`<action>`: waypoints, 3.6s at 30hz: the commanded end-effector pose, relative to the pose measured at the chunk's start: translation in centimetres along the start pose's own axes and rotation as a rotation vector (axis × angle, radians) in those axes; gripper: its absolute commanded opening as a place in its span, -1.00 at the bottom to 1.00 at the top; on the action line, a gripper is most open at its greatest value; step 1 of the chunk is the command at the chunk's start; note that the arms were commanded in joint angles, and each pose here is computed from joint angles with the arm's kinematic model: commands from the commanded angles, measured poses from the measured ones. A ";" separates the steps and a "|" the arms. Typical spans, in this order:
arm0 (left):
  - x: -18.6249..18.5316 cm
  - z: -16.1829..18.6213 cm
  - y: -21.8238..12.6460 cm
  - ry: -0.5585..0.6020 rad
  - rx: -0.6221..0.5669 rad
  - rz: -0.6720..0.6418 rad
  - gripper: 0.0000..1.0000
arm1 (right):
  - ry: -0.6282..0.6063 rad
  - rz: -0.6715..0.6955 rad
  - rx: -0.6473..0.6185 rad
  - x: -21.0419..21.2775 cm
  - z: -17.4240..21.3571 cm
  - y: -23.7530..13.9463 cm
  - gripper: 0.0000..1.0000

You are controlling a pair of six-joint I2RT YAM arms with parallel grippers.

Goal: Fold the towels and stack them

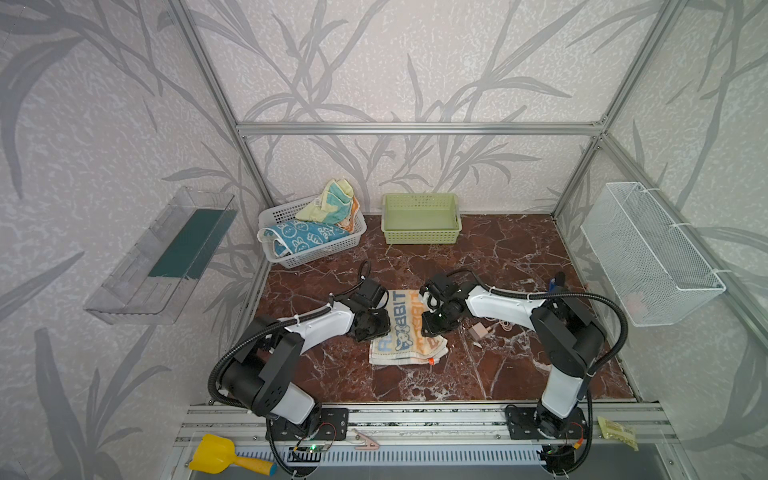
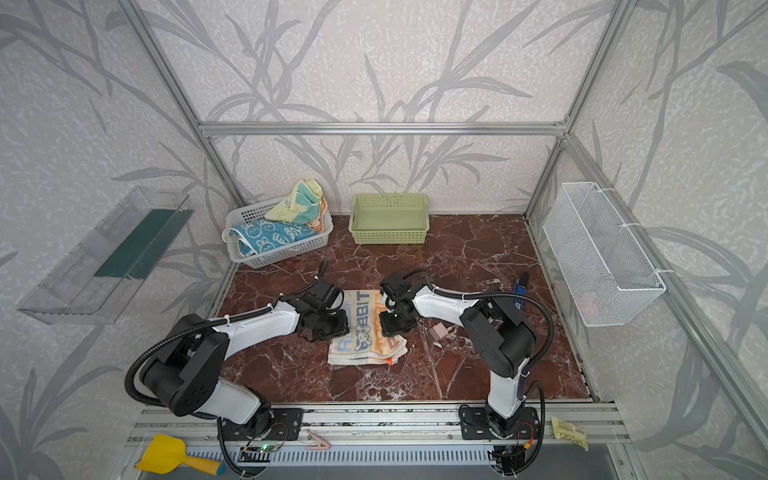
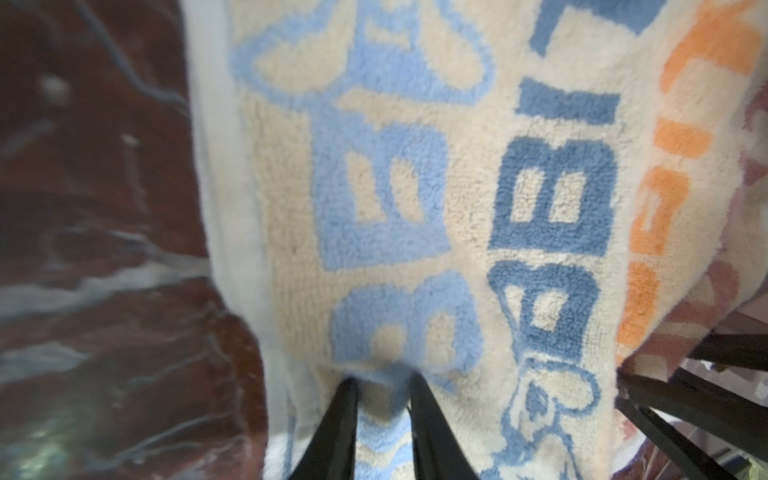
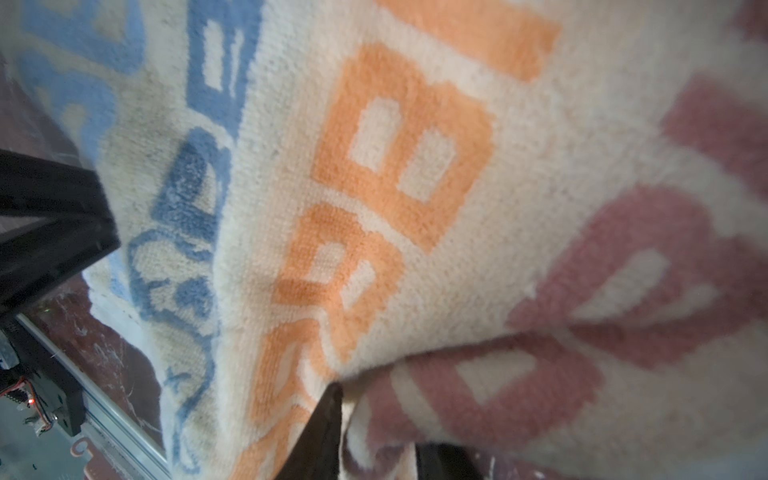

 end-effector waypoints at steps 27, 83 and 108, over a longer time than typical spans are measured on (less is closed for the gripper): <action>7.1 -14.1 -1.8 -0.174 -0.114 0.112 -0.05 | 0.179 0.010 -0.163 -5.0 -15.1 -4.1 0.13; -1.4 -1.8 -23.2 0.292 -0.848 0.288 -1.00 | -0.136 -0.135 -0.694 1.7 0.2 -24.1 -1.00; 6.9 -14.8 -7.3 0.063 -0.622 0.284 -1.00 | -0.121 -0.128 -0.489 -3.7 -16.6 -6.8 -1.00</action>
Point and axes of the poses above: each gripper's point midway between its finger pads, its own y axis out along the fingers, its own x axis along the line the jaws close on, z = x × y, the point moved 7 cm from there along -y, back along the fingers, and after that the axes turned 13 degrees about y, right-handed, at the moved point
